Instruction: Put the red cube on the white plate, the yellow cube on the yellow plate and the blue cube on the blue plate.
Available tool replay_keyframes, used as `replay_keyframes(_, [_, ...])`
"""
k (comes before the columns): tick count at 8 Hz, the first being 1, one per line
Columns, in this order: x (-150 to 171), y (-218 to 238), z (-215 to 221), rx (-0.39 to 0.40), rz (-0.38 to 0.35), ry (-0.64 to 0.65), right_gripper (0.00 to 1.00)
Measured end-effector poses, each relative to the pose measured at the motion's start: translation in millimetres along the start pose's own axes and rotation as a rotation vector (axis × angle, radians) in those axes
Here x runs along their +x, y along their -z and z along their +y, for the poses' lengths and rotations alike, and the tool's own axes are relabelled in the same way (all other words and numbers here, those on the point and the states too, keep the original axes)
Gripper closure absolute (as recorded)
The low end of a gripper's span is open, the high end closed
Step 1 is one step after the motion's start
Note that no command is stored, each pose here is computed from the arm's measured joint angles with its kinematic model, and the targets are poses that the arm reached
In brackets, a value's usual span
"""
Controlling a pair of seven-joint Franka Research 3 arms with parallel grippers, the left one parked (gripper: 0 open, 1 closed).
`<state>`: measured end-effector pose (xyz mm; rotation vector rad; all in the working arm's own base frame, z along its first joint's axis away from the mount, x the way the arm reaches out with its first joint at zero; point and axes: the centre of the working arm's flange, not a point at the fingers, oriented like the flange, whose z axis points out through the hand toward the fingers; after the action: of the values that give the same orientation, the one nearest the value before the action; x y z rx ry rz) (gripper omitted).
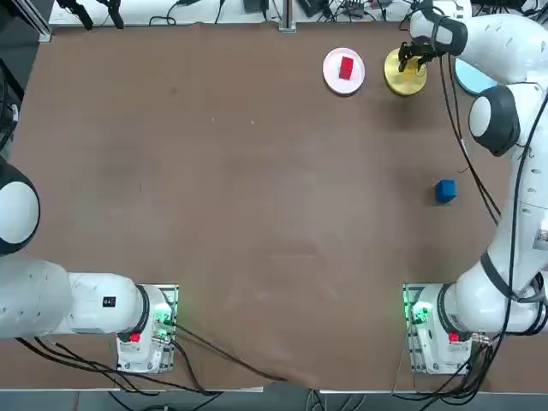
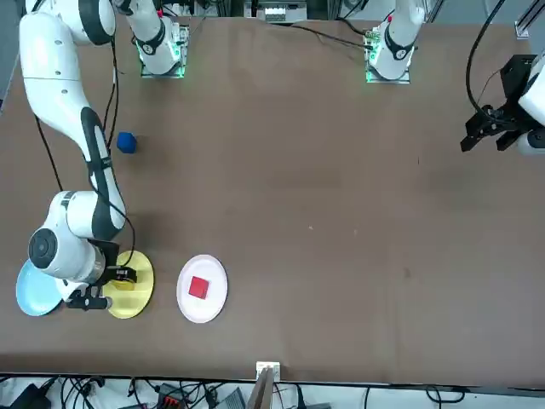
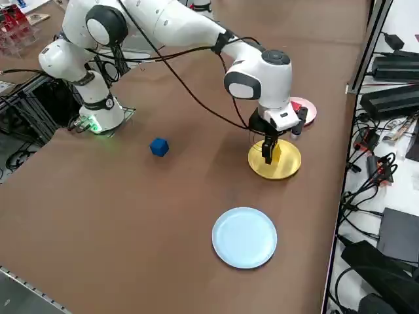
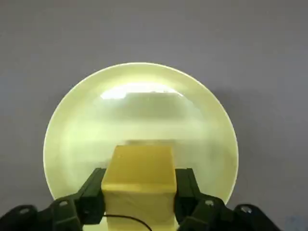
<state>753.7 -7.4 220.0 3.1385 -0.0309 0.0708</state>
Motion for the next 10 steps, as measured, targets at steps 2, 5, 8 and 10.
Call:
replay_keyframes(2, [-2.4,-12.2,-0.1,0.000,-0.016,0.000,0.30])
replay_keyframes(5, [-1.4,-13.9,-0.4,0.000,-0.009,0.001,0.00])
replay_keyframes(8, [5.8,3.5,-4.7,0.001,0.020,0.006,0.00])
replay_keyframes(10, [6.0,48.1,-4.7,0.000,-0.004,0.006,0.00])
